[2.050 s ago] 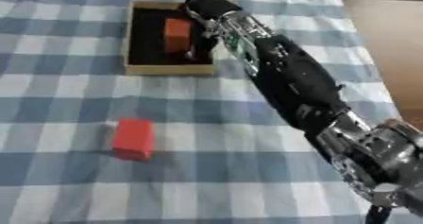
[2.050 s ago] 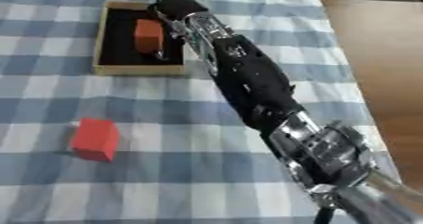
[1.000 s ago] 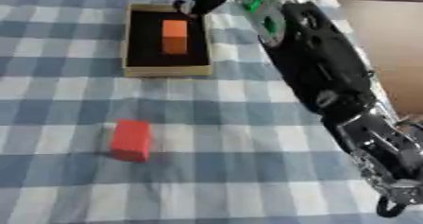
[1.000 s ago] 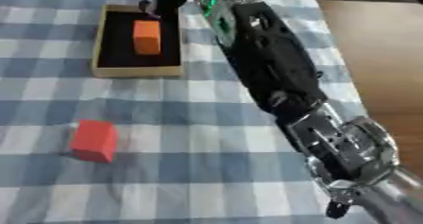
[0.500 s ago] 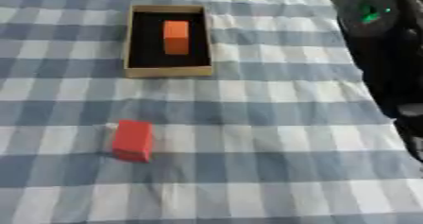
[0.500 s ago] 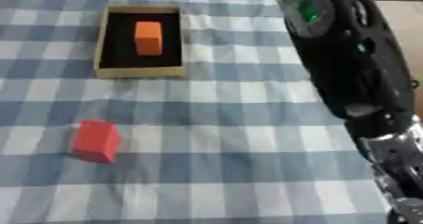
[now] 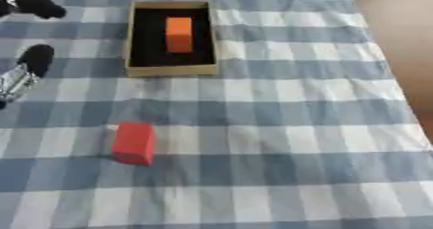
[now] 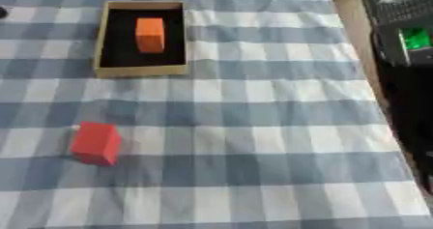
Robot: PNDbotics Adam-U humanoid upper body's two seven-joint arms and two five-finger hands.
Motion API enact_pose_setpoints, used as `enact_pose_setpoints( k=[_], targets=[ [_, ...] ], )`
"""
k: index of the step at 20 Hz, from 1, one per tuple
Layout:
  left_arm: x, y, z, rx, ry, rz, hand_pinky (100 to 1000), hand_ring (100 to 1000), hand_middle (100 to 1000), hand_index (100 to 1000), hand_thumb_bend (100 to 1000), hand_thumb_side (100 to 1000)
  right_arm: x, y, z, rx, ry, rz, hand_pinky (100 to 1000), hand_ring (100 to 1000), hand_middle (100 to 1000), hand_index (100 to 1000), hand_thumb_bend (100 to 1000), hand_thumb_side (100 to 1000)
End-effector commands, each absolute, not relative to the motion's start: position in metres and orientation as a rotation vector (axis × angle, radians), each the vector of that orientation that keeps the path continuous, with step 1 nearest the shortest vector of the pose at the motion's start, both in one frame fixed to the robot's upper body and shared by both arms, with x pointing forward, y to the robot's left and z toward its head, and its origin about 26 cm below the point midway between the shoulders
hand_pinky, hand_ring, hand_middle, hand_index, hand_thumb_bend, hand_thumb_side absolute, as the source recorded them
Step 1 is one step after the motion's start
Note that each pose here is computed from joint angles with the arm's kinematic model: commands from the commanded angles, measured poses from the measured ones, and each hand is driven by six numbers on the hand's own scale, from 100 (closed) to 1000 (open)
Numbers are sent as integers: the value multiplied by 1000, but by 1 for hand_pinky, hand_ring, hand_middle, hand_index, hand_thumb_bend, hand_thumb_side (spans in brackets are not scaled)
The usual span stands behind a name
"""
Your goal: Pick up objects on the table and place them in the box.
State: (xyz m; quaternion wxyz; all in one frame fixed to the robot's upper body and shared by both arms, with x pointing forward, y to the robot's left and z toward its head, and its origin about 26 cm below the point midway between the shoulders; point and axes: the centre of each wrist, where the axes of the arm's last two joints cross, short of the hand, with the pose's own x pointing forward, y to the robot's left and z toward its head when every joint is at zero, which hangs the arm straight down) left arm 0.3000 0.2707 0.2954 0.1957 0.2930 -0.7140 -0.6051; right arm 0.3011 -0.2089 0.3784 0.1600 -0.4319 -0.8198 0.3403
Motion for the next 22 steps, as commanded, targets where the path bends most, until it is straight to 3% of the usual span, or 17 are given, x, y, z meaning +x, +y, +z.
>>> enact_pose_setpoints(
  k=[1, 5, 12, 17, 22],
  targets=[
    [297, 262, 303, 828, -1866, -1829, 811, 766, 738, 856, 340, 742, 289, -218, 386, -1268, -2415, 869, 837, 809, 518, 749, 124, 673],
    [298, 247, 304, 810, -1741, -1936, 819, 780, 753, 867, 518, 695, 291, -224, 380, -1258, -2434, 802, 837, 805, 516, 744, 127, 685],
    [299, 229, 297, 807, -1602, -2050, 829, 799, 745, 863, 615, 700, 293, -230, 373, -1254, -2418, 761, 839, 798, 512, 738, 121, 702],
    [299, 219, 290, 790, -1533, -2110, 834, 810, 753, 867, 614, 697, 294, -232, 371, -1245, -2418, 743, 841, 795, 510, 734, 119, 709],
    [299, 214, 285, 746, -1487, -2081, 834, 812, 763, 876, 529, 650, 295, -233, 368, -1236, -2414, 742, 841, 790, 506, 729, 120, 728]
  ],
)
